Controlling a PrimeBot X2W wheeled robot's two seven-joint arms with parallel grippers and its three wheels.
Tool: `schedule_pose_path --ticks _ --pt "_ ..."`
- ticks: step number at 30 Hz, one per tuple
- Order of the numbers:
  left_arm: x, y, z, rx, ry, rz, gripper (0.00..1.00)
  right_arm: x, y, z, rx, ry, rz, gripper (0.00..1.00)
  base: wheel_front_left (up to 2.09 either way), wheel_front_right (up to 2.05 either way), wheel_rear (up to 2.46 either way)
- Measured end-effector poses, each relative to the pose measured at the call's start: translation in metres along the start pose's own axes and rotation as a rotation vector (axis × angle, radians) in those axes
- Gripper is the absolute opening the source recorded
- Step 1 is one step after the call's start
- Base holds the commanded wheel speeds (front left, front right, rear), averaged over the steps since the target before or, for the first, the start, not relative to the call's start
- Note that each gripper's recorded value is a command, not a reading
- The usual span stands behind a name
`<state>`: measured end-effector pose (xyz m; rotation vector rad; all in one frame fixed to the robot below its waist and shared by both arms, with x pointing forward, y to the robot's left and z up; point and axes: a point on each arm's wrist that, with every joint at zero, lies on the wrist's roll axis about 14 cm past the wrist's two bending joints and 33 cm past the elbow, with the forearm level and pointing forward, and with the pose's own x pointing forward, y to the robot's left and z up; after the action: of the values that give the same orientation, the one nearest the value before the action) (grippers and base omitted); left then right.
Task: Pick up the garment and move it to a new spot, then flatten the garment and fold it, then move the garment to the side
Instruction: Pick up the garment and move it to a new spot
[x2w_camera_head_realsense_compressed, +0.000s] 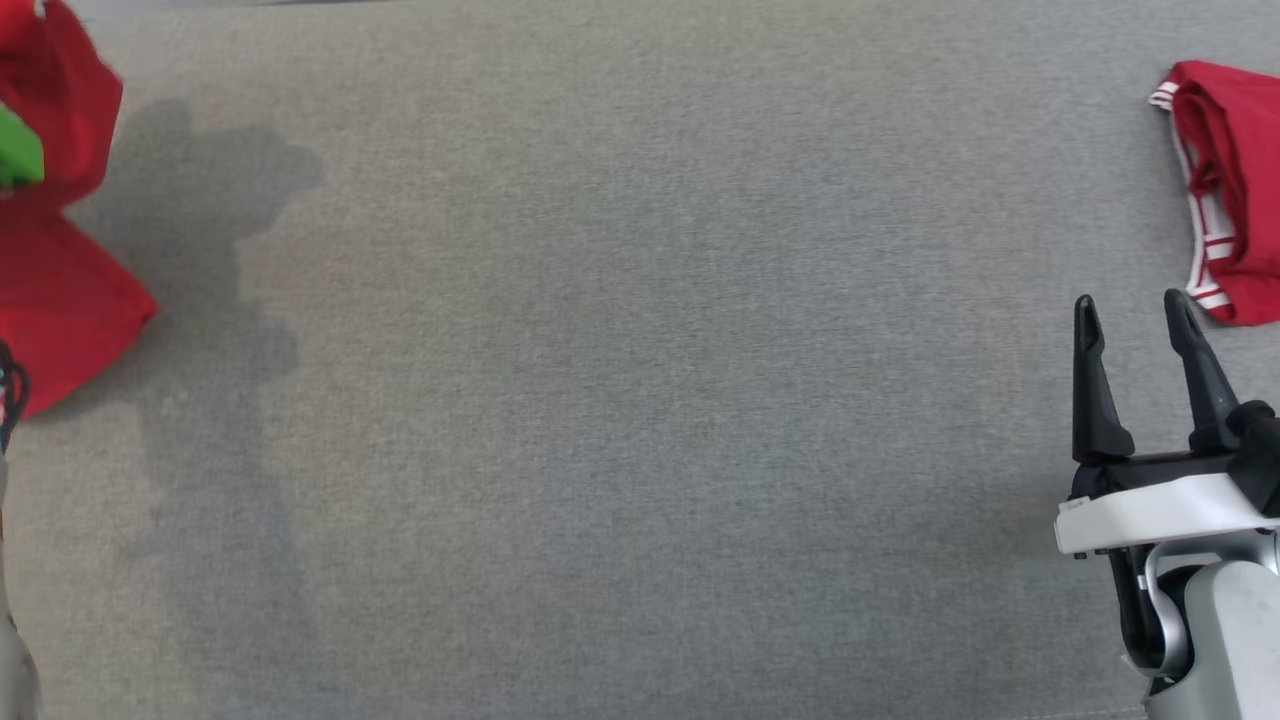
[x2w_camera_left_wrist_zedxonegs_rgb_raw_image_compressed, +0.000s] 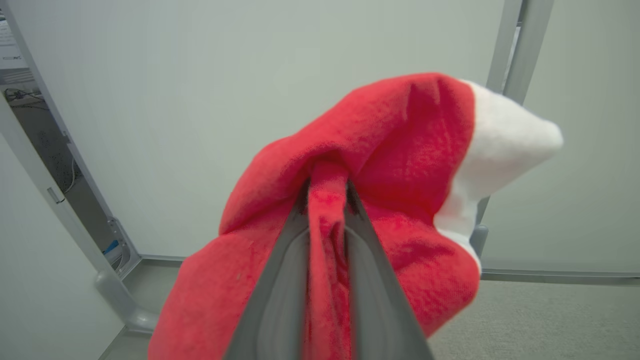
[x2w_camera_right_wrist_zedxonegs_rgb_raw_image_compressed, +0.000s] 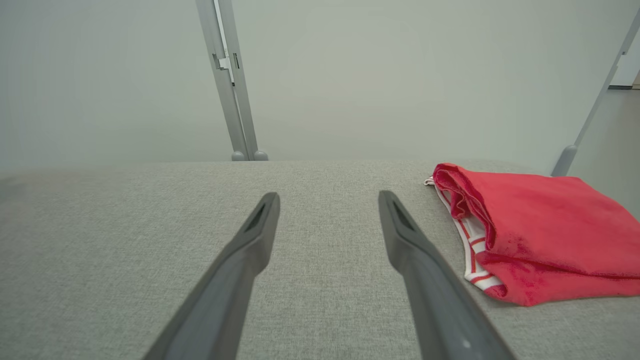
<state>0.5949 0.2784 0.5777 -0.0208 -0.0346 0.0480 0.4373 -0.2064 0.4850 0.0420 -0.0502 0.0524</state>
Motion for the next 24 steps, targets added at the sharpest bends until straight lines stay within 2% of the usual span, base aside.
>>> schedule_pose_path --ticks 5,13,20,24 --pt "0.011 -0.054 0.052 0.021 -0.136 -0.138 0.0 -0.015 -0.01 0.004 0.018 -0.001 -0.047 1.0 0.0 0.0 0.0" --pt "0.005 -0.174 0.116 -0.025 -0.286 -0.411 0.0 -0.043 -0.035 0.021 0.034 -0.039 -0.155 1.0 0.0 0.0 0.0" --pt "-0.024 -0.283 0.131 -0.107 -0.317 -0.649 0.0 -0.068 -0.058 0.032 0.04 -0.062 -0.249 1.0 0.0 0.0 0.0" --pt "-0.046 -0.334 0.12 -0.163 -0.283 -0.766 0.0 -0.08 -0.068 0.037 0.036 -0.07 -0.29 1.0 0.0 0.0 0.0"
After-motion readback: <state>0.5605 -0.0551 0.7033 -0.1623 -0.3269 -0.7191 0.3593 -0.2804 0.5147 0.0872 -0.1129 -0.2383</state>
